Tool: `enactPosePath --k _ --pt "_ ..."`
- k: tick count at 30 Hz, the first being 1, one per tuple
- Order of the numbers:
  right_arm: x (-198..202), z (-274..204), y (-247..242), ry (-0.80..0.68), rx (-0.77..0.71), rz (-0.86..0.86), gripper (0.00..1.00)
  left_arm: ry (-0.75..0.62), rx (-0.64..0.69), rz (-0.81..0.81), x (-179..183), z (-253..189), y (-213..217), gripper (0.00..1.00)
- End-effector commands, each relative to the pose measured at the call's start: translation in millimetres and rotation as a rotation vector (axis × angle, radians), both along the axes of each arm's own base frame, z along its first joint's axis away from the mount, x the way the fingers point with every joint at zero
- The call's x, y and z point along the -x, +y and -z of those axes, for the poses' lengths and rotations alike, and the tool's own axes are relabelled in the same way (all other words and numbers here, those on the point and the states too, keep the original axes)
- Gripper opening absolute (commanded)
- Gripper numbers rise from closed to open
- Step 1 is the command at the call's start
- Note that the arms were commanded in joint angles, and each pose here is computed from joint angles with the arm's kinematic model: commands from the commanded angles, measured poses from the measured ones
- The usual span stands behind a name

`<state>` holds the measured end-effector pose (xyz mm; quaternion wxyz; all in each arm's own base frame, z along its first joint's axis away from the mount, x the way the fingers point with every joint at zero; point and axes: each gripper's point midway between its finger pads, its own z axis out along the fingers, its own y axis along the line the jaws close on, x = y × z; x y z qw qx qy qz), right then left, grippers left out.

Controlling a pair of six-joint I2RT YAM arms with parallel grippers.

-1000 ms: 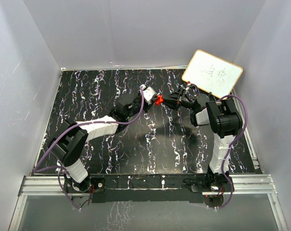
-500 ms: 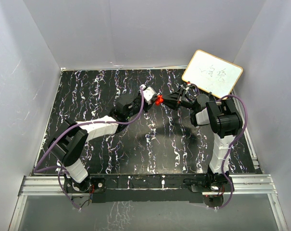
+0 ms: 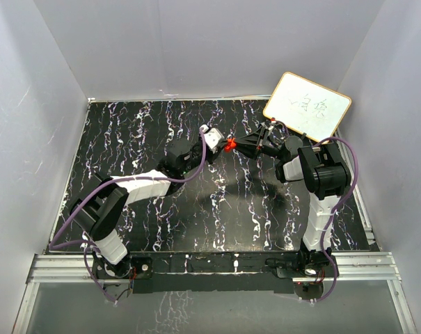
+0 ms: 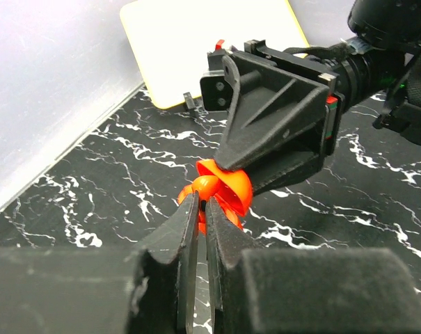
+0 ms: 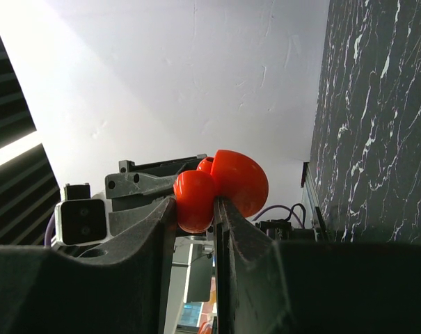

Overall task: Insert the wireless bluetooth earbuds into the charging case
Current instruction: Place the earbud in the charging case.

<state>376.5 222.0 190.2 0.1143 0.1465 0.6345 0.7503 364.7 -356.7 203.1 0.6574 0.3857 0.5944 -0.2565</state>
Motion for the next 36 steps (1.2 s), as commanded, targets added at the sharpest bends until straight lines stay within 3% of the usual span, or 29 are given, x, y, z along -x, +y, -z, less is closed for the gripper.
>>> enactPosePath --k 1,14,36 --pt "29.1 -61.9 -1.9 -0.419 -0.057 0.000 0.00 -0.031 0.044 0.049 12.5 -18.0 -3.6 0.05" --pt "28.7 -62.0 -1.8 -0.418 -0.057 0.003 0.00 -0.026 0.052 0.042 16.1 -16.1 0.8 0.05" --pt "28.1 -57.9 -2.1 -0.426 -0.047 0.003 0.00 -0.082 0.060 -0.055 17.3 -36.4 25.6 0.26"
